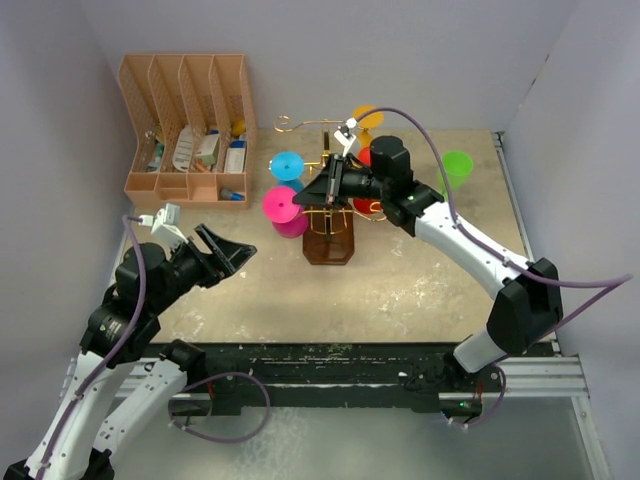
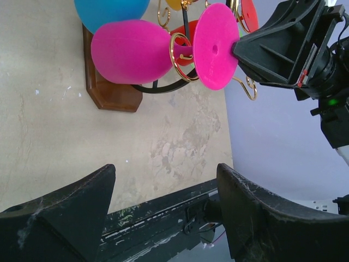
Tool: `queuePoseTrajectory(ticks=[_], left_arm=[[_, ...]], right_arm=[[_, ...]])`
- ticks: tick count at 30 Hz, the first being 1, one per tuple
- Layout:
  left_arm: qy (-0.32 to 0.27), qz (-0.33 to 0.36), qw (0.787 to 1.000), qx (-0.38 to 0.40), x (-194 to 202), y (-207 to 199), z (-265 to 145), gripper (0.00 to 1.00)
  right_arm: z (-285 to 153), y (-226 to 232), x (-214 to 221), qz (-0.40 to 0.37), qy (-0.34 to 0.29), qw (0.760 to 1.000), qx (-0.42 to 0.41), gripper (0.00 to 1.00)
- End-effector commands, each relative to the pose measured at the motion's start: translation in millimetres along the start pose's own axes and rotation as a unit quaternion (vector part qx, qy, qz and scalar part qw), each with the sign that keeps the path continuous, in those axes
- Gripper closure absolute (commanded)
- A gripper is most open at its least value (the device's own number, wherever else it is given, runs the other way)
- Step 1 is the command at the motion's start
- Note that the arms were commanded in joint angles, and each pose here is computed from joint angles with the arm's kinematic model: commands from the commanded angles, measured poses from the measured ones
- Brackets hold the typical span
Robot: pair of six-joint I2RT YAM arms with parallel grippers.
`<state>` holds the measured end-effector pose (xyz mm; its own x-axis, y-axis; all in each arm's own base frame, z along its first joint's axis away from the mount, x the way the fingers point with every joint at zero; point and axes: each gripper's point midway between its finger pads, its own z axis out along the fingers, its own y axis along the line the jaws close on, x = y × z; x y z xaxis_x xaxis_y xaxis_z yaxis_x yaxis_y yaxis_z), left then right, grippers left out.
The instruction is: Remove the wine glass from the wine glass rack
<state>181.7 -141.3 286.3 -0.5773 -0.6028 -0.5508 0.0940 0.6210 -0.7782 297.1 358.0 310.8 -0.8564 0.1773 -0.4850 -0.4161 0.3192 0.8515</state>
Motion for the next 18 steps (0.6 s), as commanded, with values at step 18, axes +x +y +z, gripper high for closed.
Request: queuePoseTrajectory(ticks=[18], left_arm=[[-0.020,0.000,0.999,0.039,-16.3,-25.8,-1.9,0.22]], right_arm=[[3.7,20.2,-5.6,-0.006,0.013,0.998,-0.064,1.00]])
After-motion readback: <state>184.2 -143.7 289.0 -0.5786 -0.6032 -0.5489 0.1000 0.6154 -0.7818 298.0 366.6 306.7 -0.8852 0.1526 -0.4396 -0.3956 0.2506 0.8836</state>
